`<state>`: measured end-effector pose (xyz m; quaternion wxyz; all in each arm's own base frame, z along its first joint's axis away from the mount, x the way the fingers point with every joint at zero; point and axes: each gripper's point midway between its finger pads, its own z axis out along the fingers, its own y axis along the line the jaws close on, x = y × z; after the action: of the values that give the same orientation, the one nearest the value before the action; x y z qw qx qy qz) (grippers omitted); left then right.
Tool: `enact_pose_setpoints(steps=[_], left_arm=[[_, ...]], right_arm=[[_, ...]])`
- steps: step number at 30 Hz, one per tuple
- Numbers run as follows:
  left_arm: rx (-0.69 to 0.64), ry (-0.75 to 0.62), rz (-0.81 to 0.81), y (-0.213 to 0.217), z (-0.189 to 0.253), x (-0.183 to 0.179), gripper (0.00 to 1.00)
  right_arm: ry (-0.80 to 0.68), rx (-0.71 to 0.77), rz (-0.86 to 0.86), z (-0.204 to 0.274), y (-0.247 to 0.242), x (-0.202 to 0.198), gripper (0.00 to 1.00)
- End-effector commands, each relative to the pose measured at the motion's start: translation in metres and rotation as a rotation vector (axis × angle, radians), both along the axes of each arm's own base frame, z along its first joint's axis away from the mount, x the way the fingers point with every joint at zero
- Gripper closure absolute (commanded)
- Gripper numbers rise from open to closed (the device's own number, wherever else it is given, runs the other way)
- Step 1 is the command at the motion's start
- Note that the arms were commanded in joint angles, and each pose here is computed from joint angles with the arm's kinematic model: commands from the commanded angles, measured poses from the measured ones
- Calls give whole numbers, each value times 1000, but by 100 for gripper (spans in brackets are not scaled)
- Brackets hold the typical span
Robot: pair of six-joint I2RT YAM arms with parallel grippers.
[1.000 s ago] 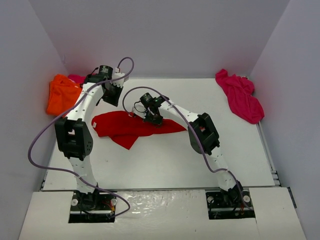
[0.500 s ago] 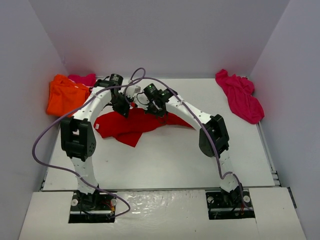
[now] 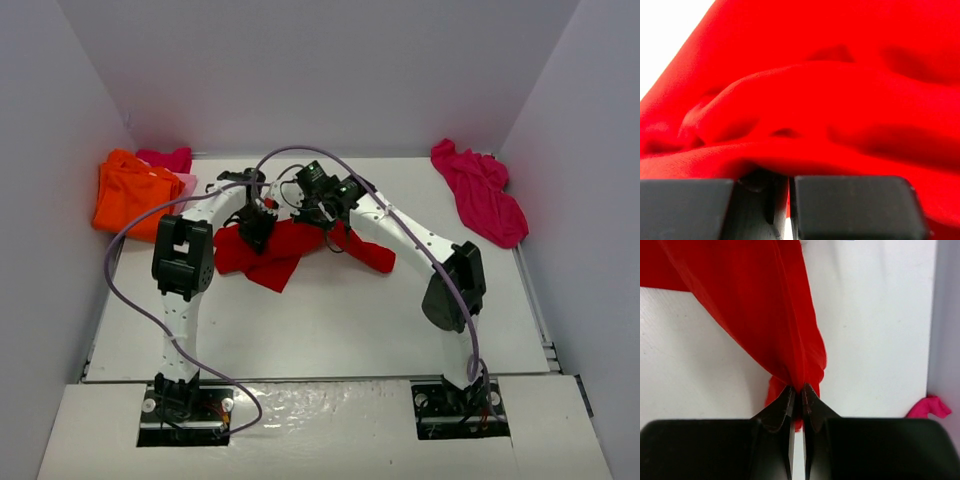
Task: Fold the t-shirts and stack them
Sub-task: Flatten out the tshirt
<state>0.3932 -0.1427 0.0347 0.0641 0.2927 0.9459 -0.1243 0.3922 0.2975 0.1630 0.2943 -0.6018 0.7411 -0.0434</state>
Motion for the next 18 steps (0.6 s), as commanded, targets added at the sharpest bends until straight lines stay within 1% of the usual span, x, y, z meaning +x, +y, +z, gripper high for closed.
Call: enact_pose_setpoints(steps=[1,4,7,10,12,13,14,18], left_arm=[[46,-93,23,5,21,23,100],[61,-89,40,10,17,28,100],[74,-91,61,16,22,33,100],[46,-146,82,18,52,43,100],[-5,-192,62,14,77,41,100],[-33,-252,51,11,101,39,100],[-49,-274,42,9,111,34,100],[-116,-302,-15,-2,132,3,100]], right_arm=[[-190,98,-41,88,-19,-2,100],[-267,128,-46,125,-31,-9,100],[-369,193,-82,177,-45,-9,100],[-425,254,-113,213,-59,-5,100],[-417,286,-116,215,-65,-1,98],[-413,282,-127,212,-70,3,98],[-403,268,-134,202,-73,7,98],[-353,213,-152,160,-78,17,99]])
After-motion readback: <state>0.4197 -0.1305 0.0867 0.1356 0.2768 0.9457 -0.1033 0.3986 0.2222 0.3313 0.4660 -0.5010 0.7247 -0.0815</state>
